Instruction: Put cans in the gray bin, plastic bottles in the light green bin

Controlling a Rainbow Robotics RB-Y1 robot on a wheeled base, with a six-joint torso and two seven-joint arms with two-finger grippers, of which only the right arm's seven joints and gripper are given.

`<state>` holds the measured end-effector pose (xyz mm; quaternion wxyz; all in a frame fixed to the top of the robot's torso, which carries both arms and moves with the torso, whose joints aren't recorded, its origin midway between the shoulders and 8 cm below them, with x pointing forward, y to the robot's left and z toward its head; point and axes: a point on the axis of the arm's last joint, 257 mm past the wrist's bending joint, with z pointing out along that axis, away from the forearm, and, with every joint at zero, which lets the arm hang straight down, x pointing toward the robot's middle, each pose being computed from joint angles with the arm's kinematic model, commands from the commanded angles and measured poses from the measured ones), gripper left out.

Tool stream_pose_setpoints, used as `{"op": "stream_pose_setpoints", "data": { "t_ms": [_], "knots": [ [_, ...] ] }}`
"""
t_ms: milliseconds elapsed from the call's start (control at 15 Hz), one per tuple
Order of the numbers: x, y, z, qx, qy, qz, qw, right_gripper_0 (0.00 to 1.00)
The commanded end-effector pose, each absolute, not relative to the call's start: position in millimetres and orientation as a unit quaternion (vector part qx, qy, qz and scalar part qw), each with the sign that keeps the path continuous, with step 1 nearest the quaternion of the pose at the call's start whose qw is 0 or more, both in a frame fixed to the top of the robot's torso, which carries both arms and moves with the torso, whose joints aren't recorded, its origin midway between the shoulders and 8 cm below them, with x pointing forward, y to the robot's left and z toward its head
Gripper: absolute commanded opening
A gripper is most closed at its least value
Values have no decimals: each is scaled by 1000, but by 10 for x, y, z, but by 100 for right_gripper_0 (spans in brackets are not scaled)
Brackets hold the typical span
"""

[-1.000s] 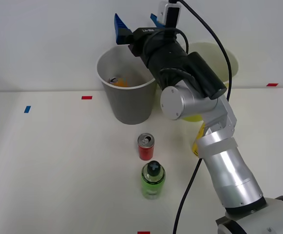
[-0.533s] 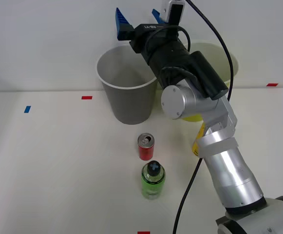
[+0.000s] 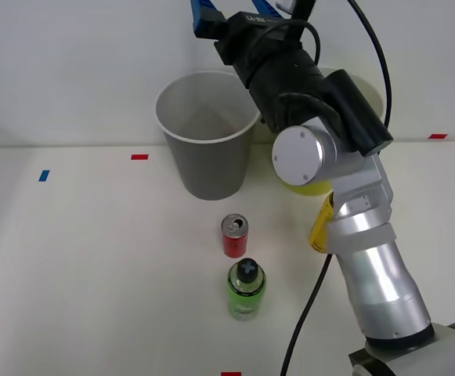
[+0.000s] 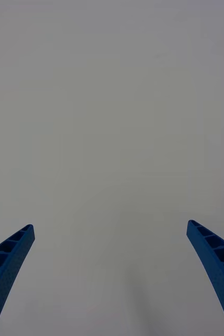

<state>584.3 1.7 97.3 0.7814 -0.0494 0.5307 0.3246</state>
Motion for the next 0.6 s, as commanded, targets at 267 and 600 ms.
{"op": "stream_pose_setpoints", "data": {
  "t_ms": [267, 600],
  "knots": [
    [4799, -233, 753, -37, 552, 379, 742, 100],
    [3893, -1109, 203, 2, 561, 300, 772, 100]
  ]
}}
